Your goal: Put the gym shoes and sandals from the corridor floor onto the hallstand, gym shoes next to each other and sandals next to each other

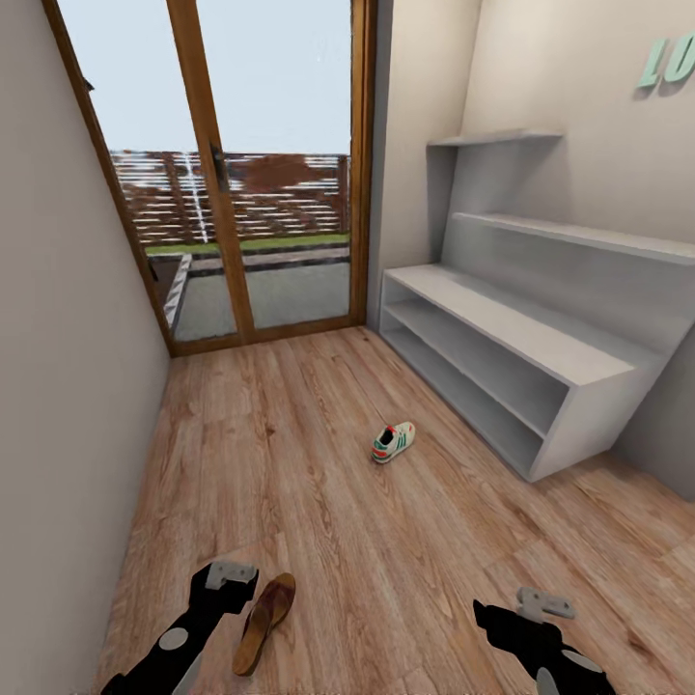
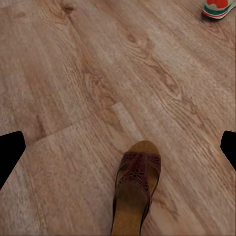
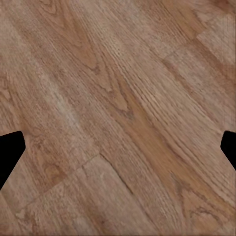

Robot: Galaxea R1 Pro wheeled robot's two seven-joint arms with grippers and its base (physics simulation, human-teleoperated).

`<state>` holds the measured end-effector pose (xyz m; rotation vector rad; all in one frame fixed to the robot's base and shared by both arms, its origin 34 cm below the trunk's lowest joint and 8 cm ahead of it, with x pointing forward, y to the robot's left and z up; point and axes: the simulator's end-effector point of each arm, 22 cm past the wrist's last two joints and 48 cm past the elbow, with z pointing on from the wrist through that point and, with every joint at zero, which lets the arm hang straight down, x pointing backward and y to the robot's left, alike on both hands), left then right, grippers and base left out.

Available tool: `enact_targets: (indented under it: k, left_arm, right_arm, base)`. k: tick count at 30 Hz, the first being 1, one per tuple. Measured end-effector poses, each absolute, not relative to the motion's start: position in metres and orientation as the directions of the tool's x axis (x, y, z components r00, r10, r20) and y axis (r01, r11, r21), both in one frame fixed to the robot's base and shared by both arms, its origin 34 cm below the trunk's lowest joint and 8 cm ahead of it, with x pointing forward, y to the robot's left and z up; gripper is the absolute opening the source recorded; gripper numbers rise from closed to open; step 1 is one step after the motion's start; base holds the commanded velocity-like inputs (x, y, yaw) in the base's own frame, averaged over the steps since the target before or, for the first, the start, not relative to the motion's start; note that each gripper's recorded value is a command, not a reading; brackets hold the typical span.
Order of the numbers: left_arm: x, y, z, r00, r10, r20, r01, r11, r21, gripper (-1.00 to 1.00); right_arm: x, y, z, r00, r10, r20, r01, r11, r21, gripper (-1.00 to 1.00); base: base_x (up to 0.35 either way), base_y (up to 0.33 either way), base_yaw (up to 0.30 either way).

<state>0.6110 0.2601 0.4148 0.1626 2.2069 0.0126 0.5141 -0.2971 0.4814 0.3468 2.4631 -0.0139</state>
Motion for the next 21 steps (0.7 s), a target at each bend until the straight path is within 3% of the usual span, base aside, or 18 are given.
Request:
enact_targets:
  k: [21]
  left_arm:
    - [0.597,0.256,0.36,-0.605,0.122,-0.787,0.119,0.991,0.062,1.0]
  right_arm:
    - [0.503,-0.297,0.435,-0.773,0.239,-0.587,0.245,0.967,0.07,1.0]
  base:
    - [0.0,0.0,0.0]
